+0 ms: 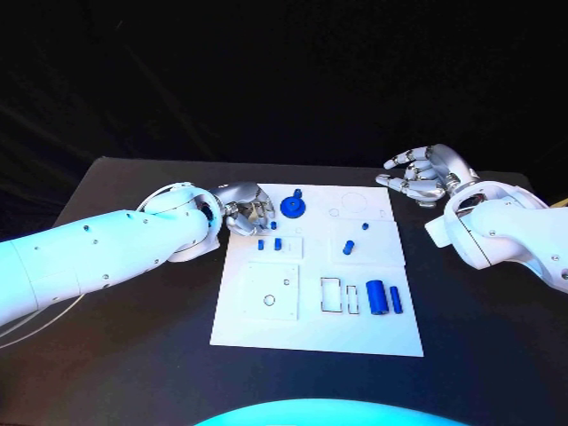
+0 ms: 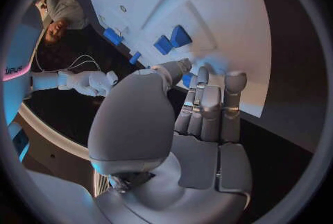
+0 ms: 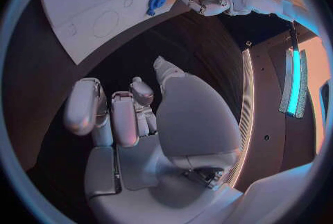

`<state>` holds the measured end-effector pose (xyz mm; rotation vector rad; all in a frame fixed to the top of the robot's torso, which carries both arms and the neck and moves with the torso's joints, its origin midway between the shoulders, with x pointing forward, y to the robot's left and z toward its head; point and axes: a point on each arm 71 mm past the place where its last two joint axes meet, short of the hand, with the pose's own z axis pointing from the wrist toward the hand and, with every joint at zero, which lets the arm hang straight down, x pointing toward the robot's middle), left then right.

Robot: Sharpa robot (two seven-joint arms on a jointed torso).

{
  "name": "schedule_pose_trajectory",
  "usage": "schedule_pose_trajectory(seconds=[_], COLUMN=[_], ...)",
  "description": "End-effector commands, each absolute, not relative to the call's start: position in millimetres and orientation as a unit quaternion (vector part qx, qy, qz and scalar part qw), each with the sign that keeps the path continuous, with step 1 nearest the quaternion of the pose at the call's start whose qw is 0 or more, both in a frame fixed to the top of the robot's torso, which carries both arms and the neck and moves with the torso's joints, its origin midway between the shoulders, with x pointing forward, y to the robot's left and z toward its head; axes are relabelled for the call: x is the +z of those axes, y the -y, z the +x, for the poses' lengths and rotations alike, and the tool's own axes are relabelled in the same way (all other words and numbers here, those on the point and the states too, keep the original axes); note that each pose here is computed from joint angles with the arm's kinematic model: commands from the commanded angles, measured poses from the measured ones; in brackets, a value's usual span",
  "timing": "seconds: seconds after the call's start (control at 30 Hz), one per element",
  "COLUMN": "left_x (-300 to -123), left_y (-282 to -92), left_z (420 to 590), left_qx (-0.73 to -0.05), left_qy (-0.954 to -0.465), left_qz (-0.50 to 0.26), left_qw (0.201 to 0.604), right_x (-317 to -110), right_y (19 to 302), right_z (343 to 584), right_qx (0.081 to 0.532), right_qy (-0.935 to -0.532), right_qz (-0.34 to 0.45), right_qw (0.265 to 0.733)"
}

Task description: Assemble the parts on the task board

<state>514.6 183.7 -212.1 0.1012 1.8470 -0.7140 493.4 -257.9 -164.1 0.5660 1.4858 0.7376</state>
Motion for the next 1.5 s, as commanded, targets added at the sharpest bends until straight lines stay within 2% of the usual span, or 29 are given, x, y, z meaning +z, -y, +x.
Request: schedule_pose_trajectory(seconds=[0.03,0.23,0.4,0.6,0.7,0.8,1.0,1.5], left_x=[-209.6,-202.5,-193.7,-182.2,-177.7,-174.4,-171.2,-167.8], left_y=[-191.8,-223.0,-241.9,-251.9,-254.3,-257.5,-263.5,-264.0], left_z=[516.3,523.5,521.4,512.1,507.8,505.2,502.6,498.5], left_qx=[-0.308,-0.324,-0.374,-0.501,-0.545,-0.571,-0.587,-0.596], left_qy=[-0.777,-0.770,-0.750,-0.680,-0.645,-0.621,-0.600,-0.588], left_qz=[0.008,-0.092,-0.165,-0.300,-0.344,-0.366,-0.383,-0.386], left_qw=[0.549,0.542,0.520,0.443,0.410,0.392,0.387,0.388], right_x=[-165,-168,-171,-178,-184,-190,-199,-207], right_y=[256,255,250,238,232,227,223,213], right_z=[494,495,496,492,490,489,489,488], right_qx=[0.329,0.333,0.325,0.295,0.272,0.242,0.201,0.177], right_qy=[-0.662,-0.686,-0.712,-0.728,-0.737,-0.745,-0.756,-0.752], right_qz=[0.234,0.186,0.104,-0.012,-0.060,-0.102,-0.137,-0.159], right_qw=[0.632,0.620,0.614,0.618,0.616,0.613,0.608,0.615])
